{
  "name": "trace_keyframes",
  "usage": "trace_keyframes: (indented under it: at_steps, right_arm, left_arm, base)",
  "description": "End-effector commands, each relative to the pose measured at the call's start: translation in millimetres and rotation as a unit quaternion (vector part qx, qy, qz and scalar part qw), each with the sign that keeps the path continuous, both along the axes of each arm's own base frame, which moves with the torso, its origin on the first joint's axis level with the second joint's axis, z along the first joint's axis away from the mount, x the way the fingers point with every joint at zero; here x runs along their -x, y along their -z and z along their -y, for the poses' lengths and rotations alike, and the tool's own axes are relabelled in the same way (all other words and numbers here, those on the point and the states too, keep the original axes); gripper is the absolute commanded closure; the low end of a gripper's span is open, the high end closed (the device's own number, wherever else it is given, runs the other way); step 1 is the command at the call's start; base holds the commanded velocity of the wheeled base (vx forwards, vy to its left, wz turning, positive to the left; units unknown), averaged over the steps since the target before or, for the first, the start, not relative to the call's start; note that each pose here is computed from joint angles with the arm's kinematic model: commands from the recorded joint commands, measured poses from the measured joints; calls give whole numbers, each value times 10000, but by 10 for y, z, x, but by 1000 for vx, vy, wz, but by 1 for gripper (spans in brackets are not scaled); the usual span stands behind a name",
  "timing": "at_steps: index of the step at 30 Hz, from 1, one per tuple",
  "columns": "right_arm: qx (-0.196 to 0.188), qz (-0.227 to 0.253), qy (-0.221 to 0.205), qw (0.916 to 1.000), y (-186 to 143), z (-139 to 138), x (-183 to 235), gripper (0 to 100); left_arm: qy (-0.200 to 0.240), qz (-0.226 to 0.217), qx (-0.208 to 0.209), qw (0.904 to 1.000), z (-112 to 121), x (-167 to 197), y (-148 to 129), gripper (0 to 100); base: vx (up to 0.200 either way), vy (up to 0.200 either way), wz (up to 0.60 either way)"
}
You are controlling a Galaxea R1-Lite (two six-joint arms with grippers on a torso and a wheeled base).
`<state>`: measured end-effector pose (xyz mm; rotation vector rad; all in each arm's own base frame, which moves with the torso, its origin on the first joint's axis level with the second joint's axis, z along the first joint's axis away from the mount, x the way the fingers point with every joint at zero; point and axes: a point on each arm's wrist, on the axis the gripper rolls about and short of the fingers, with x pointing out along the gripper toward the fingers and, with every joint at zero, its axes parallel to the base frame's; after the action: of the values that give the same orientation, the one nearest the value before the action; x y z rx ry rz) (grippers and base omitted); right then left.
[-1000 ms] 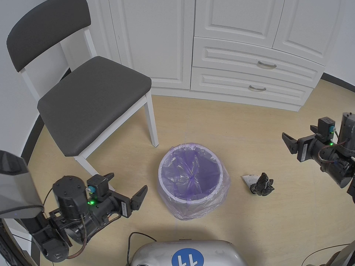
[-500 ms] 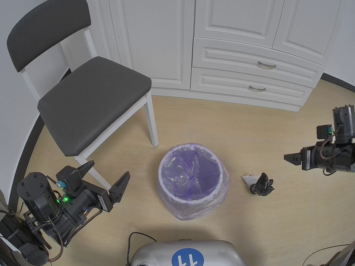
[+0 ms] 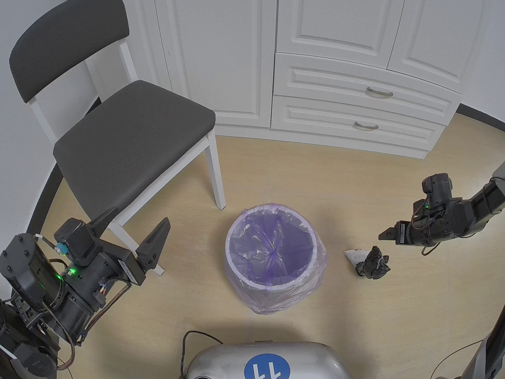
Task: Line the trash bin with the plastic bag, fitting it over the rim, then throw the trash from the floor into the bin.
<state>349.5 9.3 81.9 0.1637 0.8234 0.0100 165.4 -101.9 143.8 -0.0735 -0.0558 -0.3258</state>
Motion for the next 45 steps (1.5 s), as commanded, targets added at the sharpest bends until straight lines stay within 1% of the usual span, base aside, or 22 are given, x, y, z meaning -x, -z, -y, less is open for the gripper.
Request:
trace_keyframes:
  at_steps: [1, 5, 9, 14, 15, 18, 19, 22, 26, 30, 31, 35, 36, 38, 42, 43, 45]
  right_arm:
    - [-53, -533, 191, 9984, 675, 130, -212, 0]
    - [-13, -517, 233, 9984, 864, 139, -276, 0]
    - [197, -545, 389, 9976, 1166, 152, -337, 0]
    - [219, -437, 380, 9981, 1344, 130, -380, 0]
    - [224, -376, 379, 9983, 1420, 124, -399, 0]
    - [234, -283, 371, 9986, 1490, 102, -433, 0]
    - [296, -251, 420, 9984, 1510, 99, -449, 0]
    - [357, -150, 526, 9979, 1498, 99, -501, 0]
    - [321, -59, 563, 9979, 1481, 99, -580, 0]
    - [22, 121, 779, 9969, 1463, 14, -744, 0]
    - [11, 121, 782, 9969, 1465, 8, -749, 0]
    - [-108, 40, 851, 9963, 1441, -42, -860, 0]
    - [-192, -39, 932, 9955, 1428, -71, -915, 0]
    - [-237, -94, 982, 9948, 1421, -81, -987, 0]
    - [-163, -480, 982, 9939, 1394, -72, -1133, 0]
    - [-159, -511, 991, 9936, 1386, -66, -1144, 0]
    - [-97, -807, 999, 9917, 1371, -13, -1277, 0]
  left_arm:
    - [11, 162, 100, 9998, -27, 51, -74, 0]
    - [57, 136, 88, 9999, -26, 57, -61, 0]
    - [73, 130, 83, 9999, -23, 59, -57, 0]
    - [73, 117, 75, 9999, -20, 55, -51, 0]
    - [73, 111, 71, 9999, -19, 53, -48, 0]
    - [73, 111, 71, 9999, -18, 51, -47, 0]
    - [88, 104, 67, 9999, -12, 53, -44, 0]
    - [126, 104, 67, 9998, 3, 57, -44, 0]
    - [165, 110, 72, 9998, 17, 63, -47, 0]
    - [218, 116, 76, 9997, 35, 72, -51, 0]
    - [218, 116, 76, 9997, 35, 72, -51, 0]
    - [218, 122, 81, 9997, 39, 66, -54, 0]
    - [219, 132, 97, 9996, 38, 68, -58, 0]
    - [204, 189, 136, 9995, 35, 70, -80, 0]
    - [204, 208, 149, 9995, 28, 80, -88, 0]
    - [204, 201, 145, 9995, 27, 82, -85, 0]
    - [213, 146, 124, 9996, 25, 85, -61, 0]
  base:
    - [0, 0, 0]
    - [0, 0, 0]
    - [0, 0, 0]
    - [0, 0, 0]
    - [0, 0, 0]
    - [0, 0, 0]
    - [0, 0, 0]
    - [0, 0, 0]
    - [0, 0, 0]
    - [0, 0, 0]
    - [0, 0, 0]
    - [0, 0, 0]
    - [0, 0, 0]
    - [0, 0, 0]
    - [0, 0, 0]
    - [0, 0, 0]
    - [0, 0, 0]
